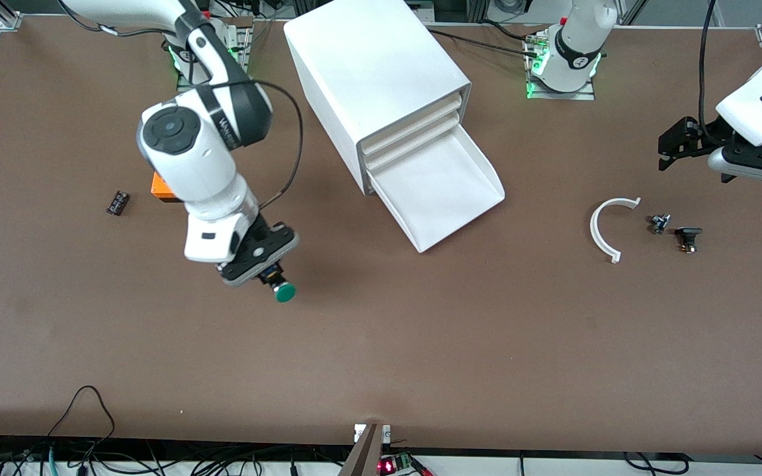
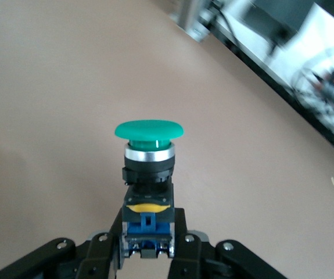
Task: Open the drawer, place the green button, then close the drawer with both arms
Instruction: 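Lift the green push button with the right gripper, then carry the green button over the open drawer with the right gripper, then lower the green button into the drawer with the right gripper, then open the right gripper and lift away while the left gripper approaches the drawer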
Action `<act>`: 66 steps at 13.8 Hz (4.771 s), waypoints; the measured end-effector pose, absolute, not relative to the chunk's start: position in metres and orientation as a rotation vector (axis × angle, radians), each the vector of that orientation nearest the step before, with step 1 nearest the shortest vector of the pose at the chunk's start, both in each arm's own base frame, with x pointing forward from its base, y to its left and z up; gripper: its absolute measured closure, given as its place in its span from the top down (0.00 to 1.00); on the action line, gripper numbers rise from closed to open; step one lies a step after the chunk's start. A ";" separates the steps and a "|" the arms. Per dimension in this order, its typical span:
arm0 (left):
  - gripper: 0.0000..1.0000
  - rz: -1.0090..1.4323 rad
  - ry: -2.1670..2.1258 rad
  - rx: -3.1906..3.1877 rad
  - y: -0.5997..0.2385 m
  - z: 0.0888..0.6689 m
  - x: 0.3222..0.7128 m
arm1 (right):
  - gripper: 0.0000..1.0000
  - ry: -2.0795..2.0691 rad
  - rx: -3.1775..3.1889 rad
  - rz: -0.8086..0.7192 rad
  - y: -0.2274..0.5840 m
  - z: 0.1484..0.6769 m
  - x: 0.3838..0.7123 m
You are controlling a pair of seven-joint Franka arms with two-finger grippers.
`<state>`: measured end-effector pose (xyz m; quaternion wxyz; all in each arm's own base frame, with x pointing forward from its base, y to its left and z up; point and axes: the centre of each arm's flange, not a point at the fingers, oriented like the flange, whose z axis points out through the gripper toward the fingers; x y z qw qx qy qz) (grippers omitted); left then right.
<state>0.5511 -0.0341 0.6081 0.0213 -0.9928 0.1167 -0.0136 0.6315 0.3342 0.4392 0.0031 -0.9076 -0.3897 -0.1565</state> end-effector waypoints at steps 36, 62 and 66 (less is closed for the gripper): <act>1.00 0.018 -0.043 -3.110 0.003 0.589 0.560 | 0.33 -2.467 -1.907 -0.163 0.610 0.303 0.479; 1.00 0.057 -0.055 -3.205 -0.009 0.562 0.574 | 1.00 -2.348 -2.119 -0.081 0.627 0.306 0.460; 1.00 -0.011 -0.073 -3.259 -0.054 0.463 0.599 | 1.00 -2.170 -2.300 -0.219 0.585 0.363 0.520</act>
